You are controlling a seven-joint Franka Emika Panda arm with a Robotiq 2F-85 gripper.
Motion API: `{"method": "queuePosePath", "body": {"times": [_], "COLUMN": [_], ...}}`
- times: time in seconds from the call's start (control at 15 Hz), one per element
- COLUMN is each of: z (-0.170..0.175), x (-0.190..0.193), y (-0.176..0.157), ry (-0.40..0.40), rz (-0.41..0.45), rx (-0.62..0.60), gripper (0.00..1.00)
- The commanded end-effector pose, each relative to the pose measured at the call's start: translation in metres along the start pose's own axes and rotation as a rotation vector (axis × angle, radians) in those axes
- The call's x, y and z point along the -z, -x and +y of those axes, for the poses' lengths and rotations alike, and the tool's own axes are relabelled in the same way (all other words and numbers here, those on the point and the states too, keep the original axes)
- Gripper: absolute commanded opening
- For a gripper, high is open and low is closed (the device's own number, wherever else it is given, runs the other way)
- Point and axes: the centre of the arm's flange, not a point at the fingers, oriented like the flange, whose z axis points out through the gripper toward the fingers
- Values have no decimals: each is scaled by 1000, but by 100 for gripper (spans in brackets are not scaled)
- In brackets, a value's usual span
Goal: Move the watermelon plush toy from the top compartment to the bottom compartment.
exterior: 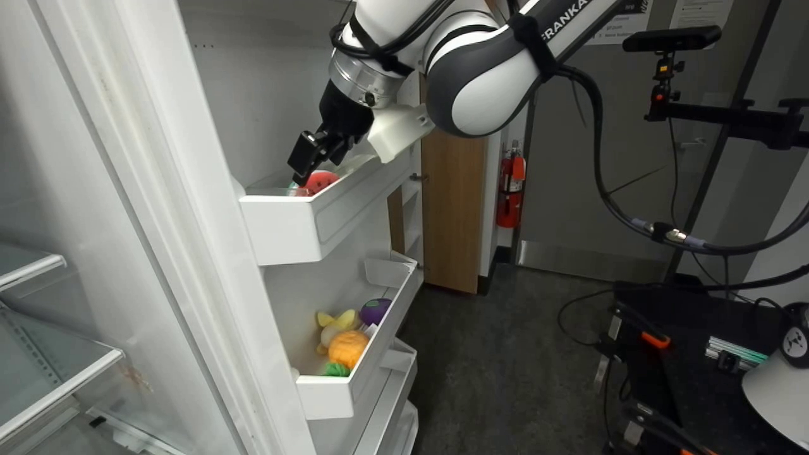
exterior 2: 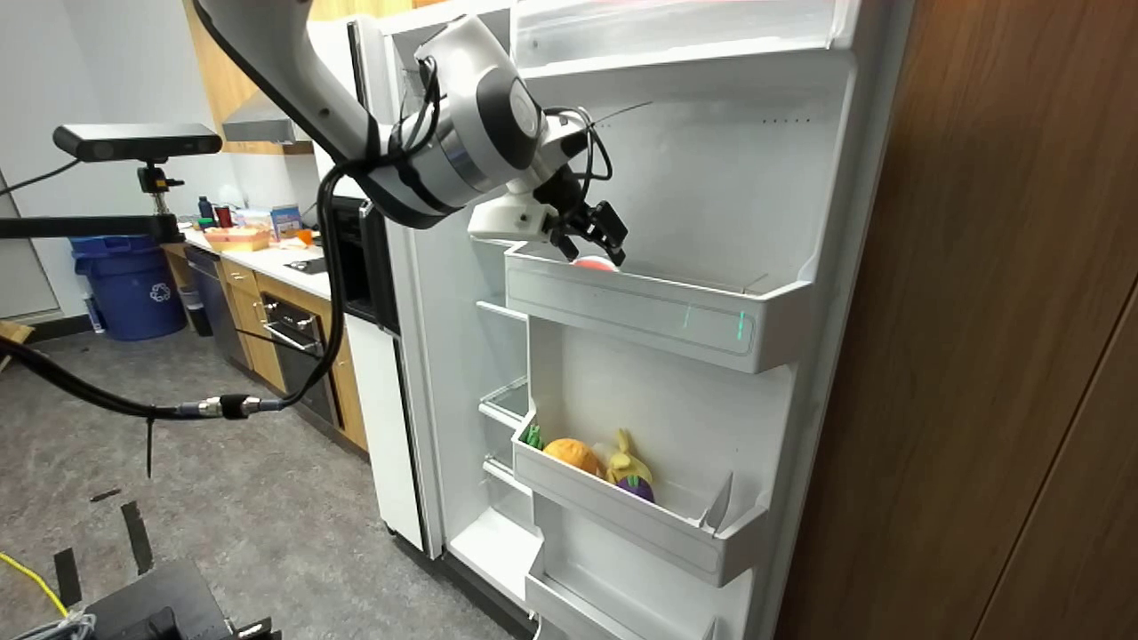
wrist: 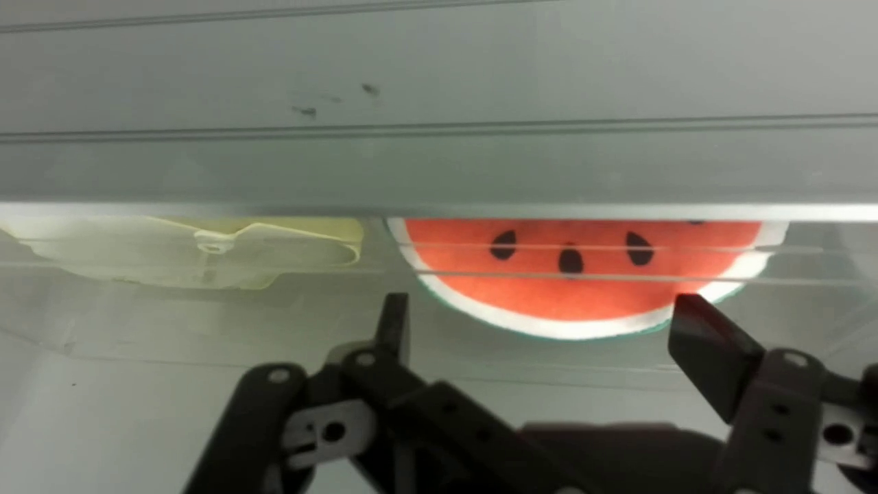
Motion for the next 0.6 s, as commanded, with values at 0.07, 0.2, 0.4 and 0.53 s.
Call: {"method": "queuePosePath", "body": {"times": [0.07,0.2,0.4,0.53], "z": [-6,-7,-7,-8], "x": [-8,-9,-11,-11], "y": [-7,-7,-9,-10], "ry": [3,5,7,8], "rz": [20,21,24,26], "rx": [5,7,15,19], "gripper": [56,40,18,3]}}
